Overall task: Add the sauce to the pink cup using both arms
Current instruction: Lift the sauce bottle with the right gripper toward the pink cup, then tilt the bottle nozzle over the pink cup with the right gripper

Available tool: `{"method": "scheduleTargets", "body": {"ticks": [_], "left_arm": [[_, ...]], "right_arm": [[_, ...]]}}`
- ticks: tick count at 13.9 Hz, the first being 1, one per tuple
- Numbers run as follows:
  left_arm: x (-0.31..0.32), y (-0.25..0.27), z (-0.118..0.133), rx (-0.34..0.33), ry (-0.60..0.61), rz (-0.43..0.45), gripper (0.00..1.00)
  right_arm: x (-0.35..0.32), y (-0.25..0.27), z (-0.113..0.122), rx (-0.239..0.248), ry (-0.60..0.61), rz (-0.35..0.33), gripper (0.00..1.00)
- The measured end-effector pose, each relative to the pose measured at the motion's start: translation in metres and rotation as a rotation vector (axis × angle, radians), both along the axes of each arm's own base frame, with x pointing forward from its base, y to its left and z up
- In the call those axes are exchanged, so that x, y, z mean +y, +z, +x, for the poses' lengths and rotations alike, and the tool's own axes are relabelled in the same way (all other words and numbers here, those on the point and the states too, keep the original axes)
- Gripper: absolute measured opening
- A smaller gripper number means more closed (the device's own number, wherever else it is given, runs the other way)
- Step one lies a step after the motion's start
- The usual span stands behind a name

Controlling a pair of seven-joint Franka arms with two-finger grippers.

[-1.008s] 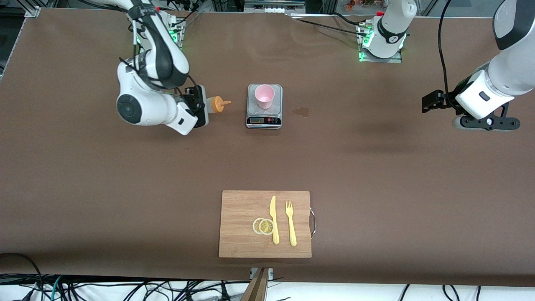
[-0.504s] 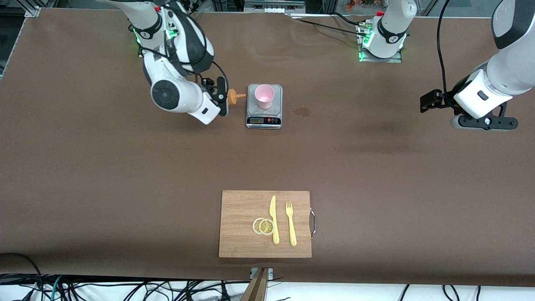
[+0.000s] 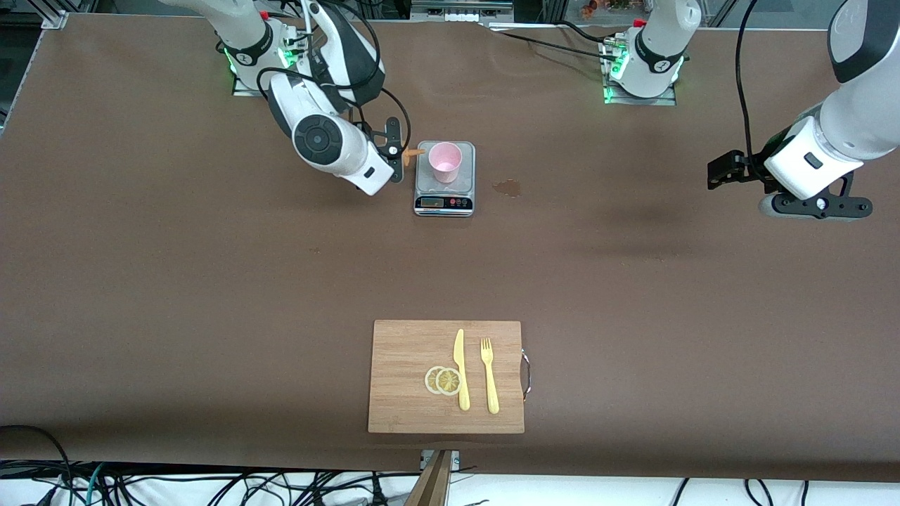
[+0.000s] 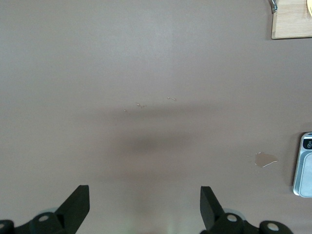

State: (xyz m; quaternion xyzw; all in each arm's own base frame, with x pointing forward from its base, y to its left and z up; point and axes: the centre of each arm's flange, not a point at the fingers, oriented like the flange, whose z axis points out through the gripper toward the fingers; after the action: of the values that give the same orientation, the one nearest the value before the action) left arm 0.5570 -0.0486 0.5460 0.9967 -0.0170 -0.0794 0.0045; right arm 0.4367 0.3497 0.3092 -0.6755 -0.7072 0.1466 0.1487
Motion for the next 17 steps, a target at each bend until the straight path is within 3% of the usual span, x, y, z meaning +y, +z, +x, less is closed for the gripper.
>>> {"method": "scheduleTargets", "body": {"ticks": [11,17], "left_arm": [[0.001,0.000,0.000,0.000,0.002,0.000,1.00],[0.001,0.000,0.000,0.000,0.002,0.000,1.00]], "right_arm": [[0.028,-0.015,-0.029,-0.048,0.041,-0.134,0.30],[0.039,-0.016,-0.027,-0.096,0.054,-0.175,0.30]]}}
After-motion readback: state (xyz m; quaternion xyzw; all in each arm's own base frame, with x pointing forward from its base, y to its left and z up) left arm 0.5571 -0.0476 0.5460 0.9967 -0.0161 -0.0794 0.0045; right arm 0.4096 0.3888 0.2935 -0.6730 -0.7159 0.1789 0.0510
